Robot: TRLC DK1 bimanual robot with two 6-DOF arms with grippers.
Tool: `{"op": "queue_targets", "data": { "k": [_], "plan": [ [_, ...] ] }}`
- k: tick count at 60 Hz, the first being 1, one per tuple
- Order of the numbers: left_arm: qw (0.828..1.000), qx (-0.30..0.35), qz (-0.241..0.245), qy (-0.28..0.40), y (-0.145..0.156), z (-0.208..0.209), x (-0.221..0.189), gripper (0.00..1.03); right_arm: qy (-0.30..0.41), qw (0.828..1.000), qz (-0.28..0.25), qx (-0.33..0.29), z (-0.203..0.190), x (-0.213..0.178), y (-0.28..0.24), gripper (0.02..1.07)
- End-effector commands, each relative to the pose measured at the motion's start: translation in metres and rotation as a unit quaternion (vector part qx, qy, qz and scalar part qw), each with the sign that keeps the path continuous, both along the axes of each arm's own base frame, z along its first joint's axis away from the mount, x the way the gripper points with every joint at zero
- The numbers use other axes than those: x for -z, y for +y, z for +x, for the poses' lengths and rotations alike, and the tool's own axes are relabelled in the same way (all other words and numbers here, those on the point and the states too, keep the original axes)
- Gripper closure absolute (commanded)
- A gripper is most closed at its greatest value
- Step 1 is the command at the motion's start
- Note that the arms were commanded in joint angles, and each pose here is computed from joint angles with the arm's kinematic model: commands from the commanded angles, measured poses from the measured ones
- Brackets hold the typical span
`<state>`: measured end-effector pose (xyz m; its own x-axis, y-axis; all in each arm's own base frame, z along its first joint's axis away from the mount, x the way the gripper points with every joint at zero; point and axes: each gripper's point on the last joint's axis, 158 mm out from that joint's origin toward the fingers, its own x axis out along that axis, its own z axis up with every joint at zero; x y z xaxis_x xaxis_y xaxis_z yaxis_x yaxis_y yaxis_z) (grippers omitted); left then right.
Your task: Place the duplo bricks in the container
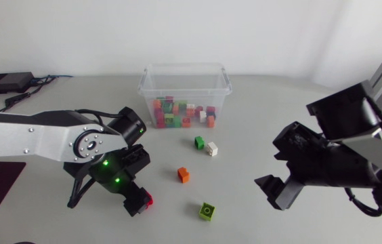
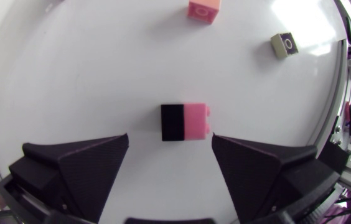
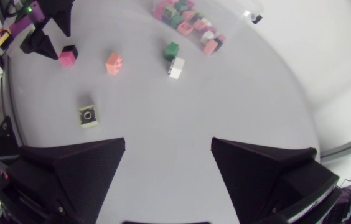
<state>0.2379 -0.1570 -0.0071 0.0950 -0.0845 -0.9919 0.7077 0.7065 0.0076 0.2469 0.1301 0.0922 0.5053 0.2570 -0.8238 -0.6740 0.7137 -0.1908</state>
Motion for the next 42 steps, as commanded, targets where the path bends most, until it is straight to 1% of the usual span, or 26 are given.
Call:
{"op": "queue_targets", "data": {
  "k": [1, 8, 17, 22, 26, 27, 29, 31, 35, 42],
  "plan": [
    [1.000, 0.016, 0.000, 0.007, -0.008, 0.005, 0.002, 0.12, 0.012, 0.999, -0.015, -0.031, -0.004, 0.006, 0.010, 0.07],
    [1.000, 0.023, 0.005, 0.015, -0.010, 0.003, 0.010, 0.13, 0.018, 0.998, -0.019, -0.058, -0.013, 0.013, 0.024, 0.07],
    [0.999, 0.029, 0.008, 0.021, -0.013, 0.003, 0.021, 0.22, 0.019, 0.997, -0.020, -0.075, -0.014, 0.018, 0.036, 0.07],
    [0.999, 0.032, -0.004, 0.020, -0.018, 0.003, 0.022, 0.32, 0.029, 0.995, -0.030, -0.086, -0.016, 0.027, 0.040, 0.10],
    [0.999, 0.037, -0.015, 0.027, -0.022, 0.001, 0.022, 0.39, 0.036, 0.994, -0.036, -0.094, -0.019, 0.033, 0.044, 0.10],
    [0.999, 0.038, -0.019, 0.033, -0.023, 0.000, 0.024, 0.43, 0.038, 0.994, -0.038, -0.095, -0.019, 0.035, 0.044, 0.10],
    [0.998, 0.038, -0.021, 0.035, -0.024, -0.001, 0.024, 0.45, 0.038, 0.994, -0.039, -0.097, -0.019, 0.036, 0.045, 0.10],
    [0.998, 0.039, -0.026, 0.040, -0.024, -0.002, 0.026, 0.50, 0.039, 0.993, -0.041, -0.100, -0.019, 0.039, 0.047, 0.10],
    [0.997, 0.043, -0.035, 0.047, -0.026, -0.003, 0.028, 0.63, 0.042, 0.993, -0.045, -0.101, -0.018, 0.044, 0.049, 0.13],
    [0.996, 0.042, -0.041, 0.061, -0.024, -0.005, 0.033, 0.71, 0.048, 0.992, -0.049, -0.109, -0.017, 0.051, 0.054, 0.13]
  ]
}}
